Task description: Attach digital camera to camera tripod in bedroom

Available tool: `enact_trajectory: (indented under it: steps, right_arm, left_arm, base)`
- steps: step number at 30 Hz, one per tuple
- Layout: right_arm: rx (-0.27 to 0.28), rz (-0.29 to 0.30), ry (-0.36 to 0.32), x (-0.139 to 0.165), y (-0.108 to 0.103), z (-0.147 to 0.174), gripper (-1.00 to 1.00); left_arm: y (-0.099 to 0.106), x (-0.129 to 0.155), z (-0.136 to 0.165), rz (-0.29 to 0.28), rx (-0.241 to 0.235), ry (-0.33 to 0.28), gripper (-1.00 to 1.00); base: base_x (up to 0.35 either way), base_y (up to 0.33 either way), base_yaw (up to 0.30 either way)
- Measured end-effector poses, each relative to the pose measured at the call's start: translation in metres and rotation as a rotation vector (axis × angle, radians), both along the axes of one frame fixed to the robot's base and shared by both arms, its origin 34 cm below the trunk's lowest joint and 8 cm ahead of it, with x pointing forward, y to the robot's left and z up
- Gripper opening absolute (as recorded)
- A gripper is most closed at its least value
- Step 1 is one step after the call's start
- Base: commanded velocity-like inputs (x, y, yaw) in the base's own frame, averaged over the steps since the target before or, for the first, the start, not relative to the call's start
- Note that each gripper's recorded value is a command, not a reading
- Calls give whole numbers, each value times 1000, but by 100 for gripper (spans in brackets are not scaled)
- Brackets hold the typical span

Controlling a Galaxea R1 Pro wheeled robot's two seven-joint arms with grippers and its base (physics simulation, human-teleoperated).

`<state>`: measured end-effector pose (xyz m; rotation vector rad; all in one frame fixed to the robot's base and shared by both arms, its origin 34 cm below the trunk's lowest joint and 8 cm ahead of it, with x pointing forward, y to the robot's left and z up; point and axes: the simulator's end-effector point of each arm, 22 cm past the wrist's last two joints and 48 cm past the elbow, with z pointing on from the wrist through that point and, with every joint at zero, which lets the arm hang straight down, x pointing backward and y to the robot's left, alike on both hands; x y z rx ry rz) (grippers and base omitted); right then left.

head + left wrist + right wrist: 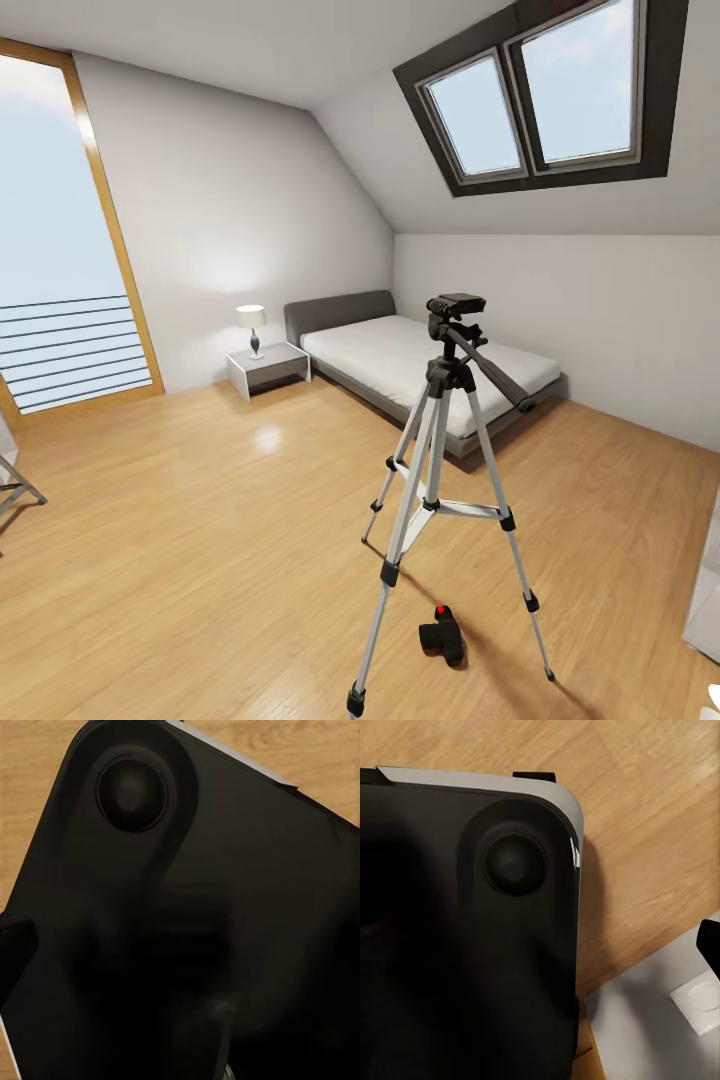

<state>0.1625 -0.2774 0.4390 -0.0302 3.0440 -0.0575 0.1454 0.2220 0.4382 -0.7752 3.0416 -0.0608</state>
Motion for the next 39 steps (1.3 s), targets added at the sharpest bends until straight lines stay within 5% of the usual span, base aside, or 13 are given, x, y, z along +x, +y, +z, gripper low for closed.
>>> enact_trajectory:
  steps: [9,15,21,23,30,39]
  right_arm:
    - [-3,0,-7,2,-1,0,100]
    - [-34,2,-18,7,-25,2,100]
    - [-37,51,-76,36,-33,5,100]
    - [-34,77,-120,58,-32,8,100]
    - [-28,131,-384,209,-17,58,100]
    - [-33,59,-520,340,-13,185,100]
  left_arm:
    - [0,0,0,1,0,0,100]
    - [0,0,0,2,0,0,100]
    - [0,0,0,2,0,0,100]
    - [0,0,0,2,0,0,100]
    - [0,0,0,2,0,0,100]
    - [0,0,0,1,0,0,100]
  base:
    - [0,0,0]
    - [0,0,0]
    - [0,0,0]
    - [0,0,0]
    - [0,0,0]
    - [0,0,0]
